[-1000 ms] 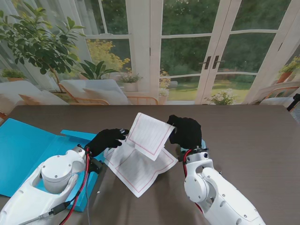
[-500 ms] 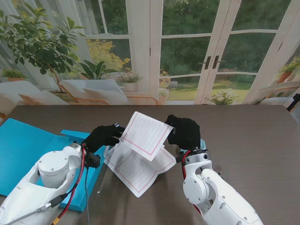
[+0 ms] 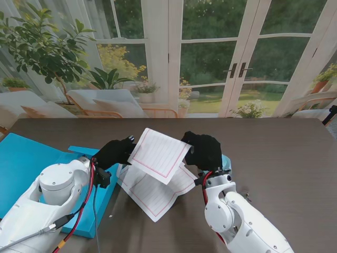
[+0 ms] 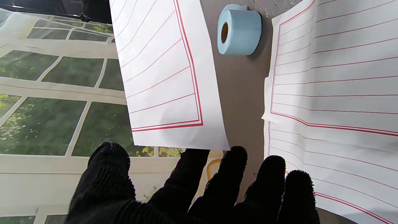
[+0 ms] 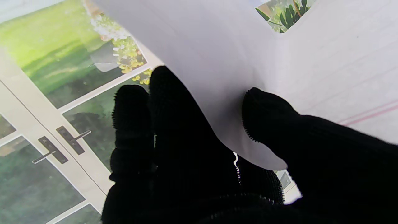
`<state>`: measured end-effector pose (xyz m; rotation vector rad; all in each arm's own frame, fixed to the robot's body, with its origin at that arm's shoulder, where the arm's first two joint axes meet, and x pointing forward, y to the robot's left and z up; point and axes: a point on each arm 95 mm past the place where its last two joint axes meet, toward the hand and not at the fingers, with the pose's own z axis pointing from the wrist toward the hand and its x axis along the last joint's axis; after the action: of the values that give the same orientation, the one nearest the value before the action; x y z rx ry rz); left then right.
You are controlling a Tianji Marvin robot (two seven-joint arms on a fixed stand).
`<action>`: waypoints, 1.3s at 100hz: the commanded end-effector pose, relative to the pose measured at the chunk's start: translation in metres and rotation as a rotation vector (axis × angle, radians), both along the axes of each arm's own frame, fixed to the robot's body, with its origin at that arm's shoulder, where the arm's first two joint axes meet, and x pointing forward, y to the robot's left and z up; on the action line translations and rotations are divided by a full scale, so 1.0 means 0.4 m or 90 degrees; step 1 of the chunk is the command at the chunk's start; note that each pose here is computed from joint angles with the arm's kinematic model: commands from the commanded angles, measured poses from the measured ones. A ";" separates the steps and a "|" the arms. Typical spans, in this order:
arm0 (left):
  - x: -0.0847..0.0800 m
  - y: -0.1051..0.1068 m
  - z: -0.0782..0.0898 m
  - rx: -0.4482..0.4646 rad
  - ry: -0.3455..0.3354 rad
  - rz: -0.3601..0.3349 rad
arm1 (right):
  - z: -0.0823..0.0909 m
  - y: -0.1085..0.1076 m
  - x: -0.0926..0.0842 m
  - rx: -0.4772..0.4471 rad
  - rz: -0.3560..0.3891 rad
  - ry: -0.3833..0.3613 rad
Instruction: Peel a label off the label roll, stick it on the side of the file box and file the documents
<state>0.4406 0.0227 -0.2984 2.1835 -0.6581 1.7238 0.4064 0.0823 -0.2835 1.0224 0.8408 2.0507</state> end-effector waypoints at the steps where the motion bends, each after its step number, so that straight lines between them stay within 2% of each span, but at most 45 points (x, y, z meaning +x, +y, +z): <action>1: 0.004 -0.008 0.006 -0.004 0.002 -0.015 | -0.007 0.018 -0.013 0.015 0.014 0.015; 17: 0.014 -0.016 -0.001 -0.008 0.005 -0.017 | -0.017 0.027 -0.021 0.033 0.032 0.024; 38: 0.024 -0.030 -0.019 -0.029 0.016 -0.017 | -0.026 0.036 -0.025 0.029 0.051 0.021; 59: 0.027 -0.041 -0.022 -0.041 0.019 -0.031 | -0.038 0.042 -0.022 0.004 0.076 0.010; 82: 0.028 -0.044 -0.021 -0.050 0.017 -0.026 | -0.059 0.044 -0.026 -0.023 0.113 -0.005; 100: 0.026 -0.050 -0.020 -0.037 0.009 -0.031 | -0.069 0.046 -0.025 -0.038 0.132 -0.017; 130: 0.018 -0.052 -0.019 0.001 -0.006 -0.062 | -0.071 0.038 -0.015 -0.054 0.129 -0.024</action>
<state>0.4499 0.0057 -0.3080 2.1345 -0.7305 1.6886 0.3993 0.0969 -0.3109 0.8846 1.0150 2.1792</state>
